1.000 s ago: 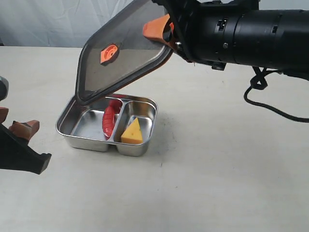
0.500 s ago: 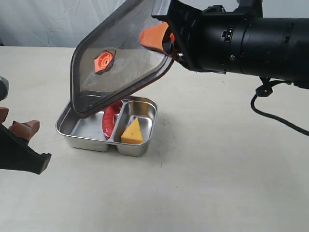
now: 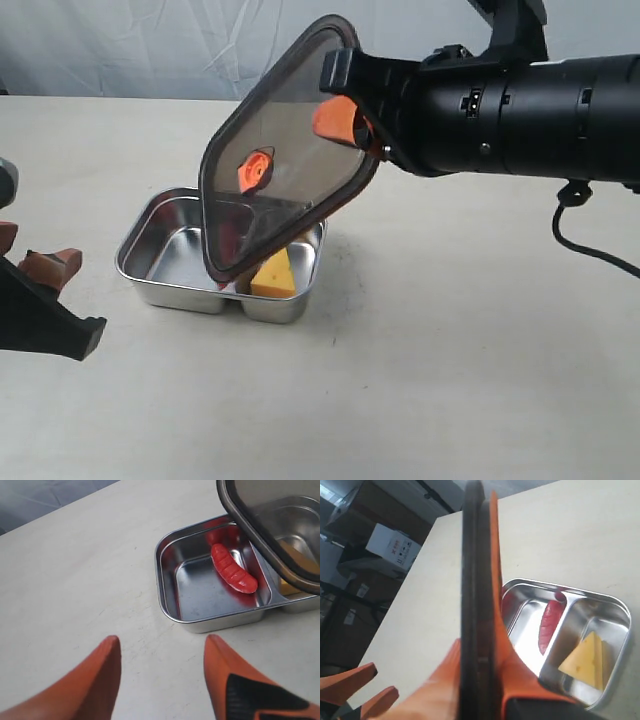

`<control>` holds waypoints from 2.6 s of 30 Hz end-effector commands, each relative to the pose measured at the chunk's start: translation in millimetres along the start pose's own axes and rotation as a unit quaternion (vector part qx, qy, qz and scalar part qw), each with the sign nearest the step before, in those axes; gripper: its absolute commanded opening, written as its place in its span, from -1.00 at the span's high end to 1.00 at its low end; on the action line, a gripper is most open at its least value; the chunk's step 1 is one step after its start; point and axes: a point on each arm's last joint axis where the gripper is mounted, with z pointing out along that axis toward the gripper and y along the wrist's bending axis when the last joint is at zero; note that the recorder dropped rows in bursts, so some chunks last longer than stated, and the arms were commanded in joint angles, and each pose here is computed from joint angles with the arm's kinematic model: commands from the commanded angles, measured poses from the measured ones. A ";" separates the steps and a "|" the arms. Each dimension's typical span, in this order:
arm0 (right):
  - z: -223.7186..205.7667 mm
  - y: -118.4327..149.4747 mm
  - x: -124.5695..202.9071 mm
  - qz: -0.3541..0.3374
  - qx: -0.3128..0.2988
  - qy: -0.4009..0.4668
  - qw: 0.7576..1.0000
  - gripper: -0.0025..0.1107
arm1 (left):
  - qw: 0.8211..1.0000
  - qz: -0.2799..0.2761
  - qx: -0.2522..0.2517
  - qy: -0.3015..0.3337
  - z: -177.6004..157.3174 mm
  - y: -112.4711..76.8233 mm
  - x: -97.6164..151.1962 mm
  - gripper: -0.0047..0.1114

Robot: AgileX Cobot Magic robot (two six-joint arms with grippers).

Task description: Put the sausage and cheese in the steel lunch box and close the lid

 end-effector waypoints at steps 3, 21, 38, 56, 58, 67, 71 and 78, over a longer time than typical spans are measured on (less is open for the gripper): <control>-3.9 10.3 -0.5 -0.001 -0.049 0.000 0.999 0.97 | 1.000 -0.003 0.004 -0.003 -1.5 0.3 -0.3 0.07; -17.1 36.0 16.3 0.000 -0.073 -0.109 0.991 0.97 | 1.000 -0.003 0.004 -0.003 -1.5 0.3 -0.3 0.07; 58.1 -32.9 72.2 0.230 -0.123 -0.145 0.954 0.97 | 1.000 -0.003 0.004 -0.003 -1.5 0.3 -0.3 0.07; 113.2 -38.9 123.4 0.294 -0.049 -0.203 0.933 0.97 | 1.000 -0.003 0.004 -0.003 -1.5 0.3 -0.3 0.07; 117.6 -44.6 127.8 0.297 -0.034 -0.202 0.933 0.97 | 1.000 -0.003 0.004 -0.003 -1.5 0.3 -0.3 0.07; 127.5 -61.3 144.5 0.299 0.012 -0.181 0.937 0.97 | 1.000 -0.003 0.004 -0.003 -1.5 0.3 -0.3 0.07; 128.5 -63.2 148.0 0.303 0.026 -0.166 0.938 0.97 | 1.000 -0.003 0.004 -0.003 -1.5 0.3 -0.3 0.07; 123.1 -52.2 132.8 0.313 -0.056 -0.227 0.921 0.97 | 1.000 -0.002 0.002 -0.003 -1.5 0.6 -0.2 0.07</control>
